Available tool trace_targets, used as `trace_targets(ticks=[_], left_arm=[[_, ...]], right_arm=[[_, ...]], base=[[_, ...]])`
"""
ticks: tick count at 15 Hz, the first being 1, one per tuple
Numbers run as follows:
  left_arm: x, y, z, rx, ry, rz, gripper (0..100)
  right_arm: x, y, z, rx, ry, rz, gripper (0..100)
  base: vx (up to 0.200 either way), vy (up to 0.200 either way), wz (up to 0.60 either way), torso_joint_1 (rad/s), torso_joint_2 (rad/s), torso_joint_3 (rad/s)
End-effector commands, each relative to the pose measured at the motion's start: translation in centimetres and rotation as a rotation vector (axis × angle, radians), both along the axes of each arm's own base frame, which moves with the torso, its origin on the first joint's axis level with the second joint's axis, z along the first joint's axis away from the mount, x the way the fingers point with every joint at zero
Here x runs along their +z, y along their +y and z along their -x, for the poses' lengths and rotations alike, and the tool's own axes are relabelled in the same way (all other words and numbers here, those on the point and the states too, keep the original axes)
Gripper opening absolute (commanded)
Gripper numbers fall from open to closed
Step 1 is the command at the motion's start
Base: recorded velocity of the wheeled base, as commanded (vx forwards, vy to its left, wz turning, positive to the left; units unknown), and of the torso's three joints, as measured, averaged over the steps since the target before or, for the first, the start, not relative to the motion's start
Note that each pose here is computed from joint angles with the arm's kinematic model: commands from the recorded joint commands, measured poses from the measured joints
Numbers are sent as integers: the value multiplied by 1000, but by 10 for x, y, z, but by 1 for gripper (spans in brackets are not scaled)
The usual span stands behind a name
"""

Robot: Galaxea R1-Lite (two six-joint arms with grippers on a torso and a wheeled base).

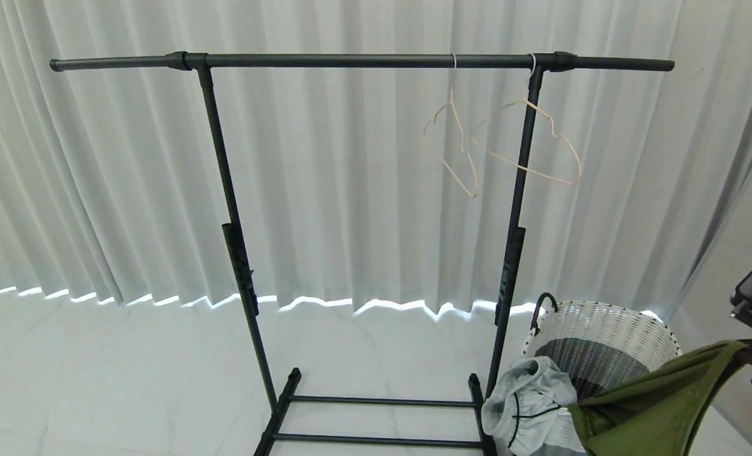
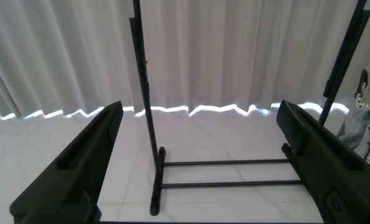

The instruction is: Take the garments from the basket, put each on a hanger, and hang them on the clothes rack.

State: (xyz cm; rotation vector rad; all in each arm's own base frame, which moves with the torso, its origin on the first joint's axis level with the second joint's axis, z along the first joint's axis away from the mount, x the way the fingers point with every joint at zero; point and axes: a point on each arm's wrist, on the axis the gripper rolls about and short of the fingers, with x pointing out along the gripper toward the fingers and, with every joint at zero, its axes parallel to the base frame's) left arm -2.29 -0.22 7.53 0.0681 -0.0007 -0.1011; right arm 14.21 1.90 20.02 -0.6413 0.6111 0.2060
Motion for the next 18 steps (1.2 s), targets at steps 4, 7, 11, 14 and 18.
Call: trace_targets(ticks=[4,7,11,14,18], left_arm=[[0,0,0,1,2,-2,100],[0,0,0,1,1,-5,100],[0,0,0,0,1,-7,100],[0,0,0,-2,-3,-45,100],[0,0,0,-13,-8,-82,100]], right_arm=[[22,5,9,43,-89,-12,0],[22,5,10,51,-94,-13,0],[22,6,10,51,-94,-13,0],[24,5,9,44,-98,-15,0],[38,4,13,40,-69,-21,0]], base=[[0,0,0,0,0,0],[0,200,0,2,-2,2],[0,200,0,1,2,5],[0,0,0,0,0,0],[0,0,0,0,0,0]])
